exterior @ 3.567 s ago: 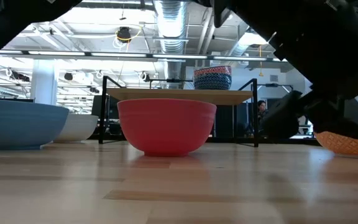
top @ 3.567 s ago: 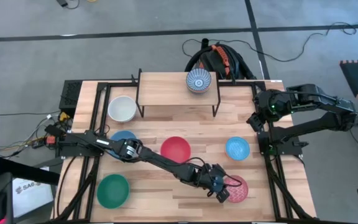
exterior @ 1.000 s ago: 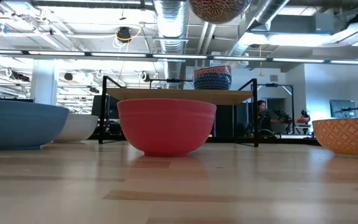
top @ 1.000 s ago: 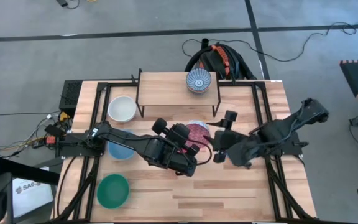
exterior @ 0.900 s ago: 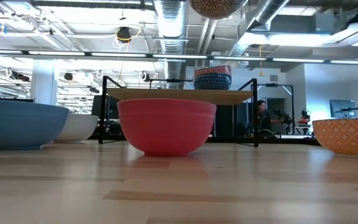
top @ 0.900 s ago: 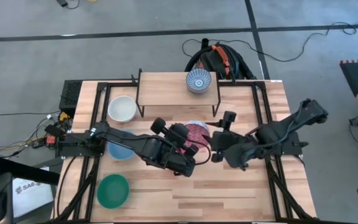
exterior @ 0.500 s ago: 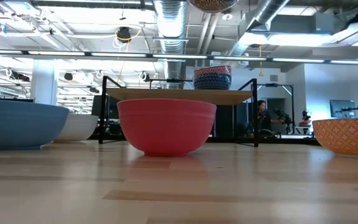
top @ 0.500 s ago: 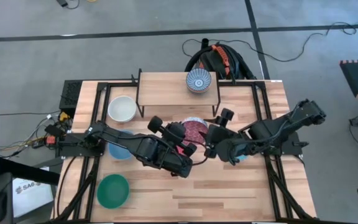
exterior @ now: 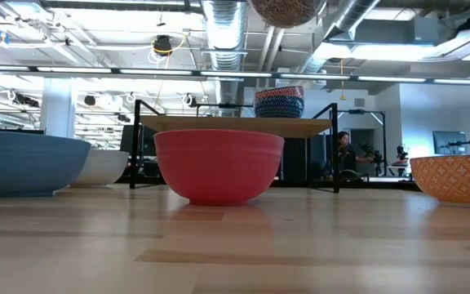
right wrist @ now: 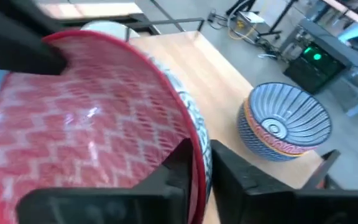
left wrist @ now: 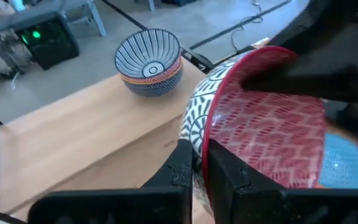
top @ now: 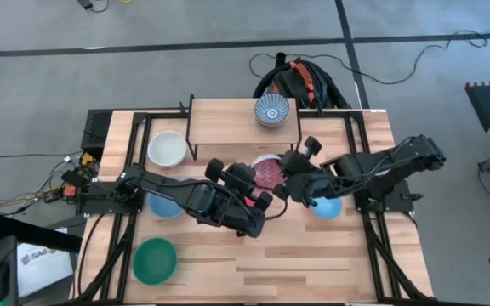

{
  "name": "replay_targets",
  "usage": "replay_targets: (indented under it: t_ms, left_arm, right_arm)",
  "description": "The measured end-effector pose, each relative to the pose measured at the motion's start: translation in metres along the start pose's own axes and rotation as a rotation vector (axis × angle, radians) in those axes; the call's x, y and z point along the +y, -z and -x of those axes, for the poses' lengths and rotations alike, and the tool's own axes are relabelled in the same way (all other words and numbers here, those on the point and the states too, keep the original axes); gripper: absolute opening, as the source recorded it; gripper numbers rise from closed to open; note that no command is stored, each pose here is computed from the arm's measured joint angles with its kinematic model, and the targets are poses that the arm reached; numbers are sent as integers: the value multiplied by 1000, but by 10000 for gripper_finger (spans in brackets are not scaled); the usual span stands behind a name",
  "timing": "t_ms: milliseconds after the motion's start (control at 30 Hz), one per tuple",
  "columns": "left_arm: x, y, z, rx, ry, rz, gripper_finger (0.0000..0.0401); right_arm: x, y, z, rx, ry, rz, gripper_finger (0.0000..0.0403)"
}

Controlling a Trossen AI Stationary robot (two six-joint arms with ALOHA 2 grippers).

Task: Place and stack bowls onto a shelf
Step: Stack the red patterned bowl on top of the blue patterned bowl on the shelf

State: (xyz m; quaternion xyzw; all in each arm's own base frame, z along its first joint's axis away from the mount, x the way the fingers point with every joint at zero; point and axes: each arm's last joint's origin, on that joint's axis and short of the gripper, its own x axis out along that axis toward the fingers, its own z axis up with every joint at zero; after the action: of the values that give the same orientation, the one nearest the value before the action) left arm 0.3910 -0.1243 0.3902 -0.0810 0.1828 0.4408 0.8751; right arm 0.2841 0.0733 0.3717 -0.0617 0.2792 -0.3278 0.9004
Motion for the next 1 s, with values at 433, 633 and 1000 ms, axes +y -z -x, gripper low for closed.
replay_targets:
  t_ms: [433, 633, 1000]
  left_arm:
    - [3, -4, -4, 81, 51, -9, 97]
    - [23, -23, 11, 51, 66, 36, 116]
    - [53, -35, 45, -4, 42, 67, 122]
  right_arm:
    - [-2, -1, -6, 58, -90, 21, 52]
    - [-31, -24, -12, 93, -111, 4, 49]
    - [-149, -60, -58, 151, -116, -216, 48]
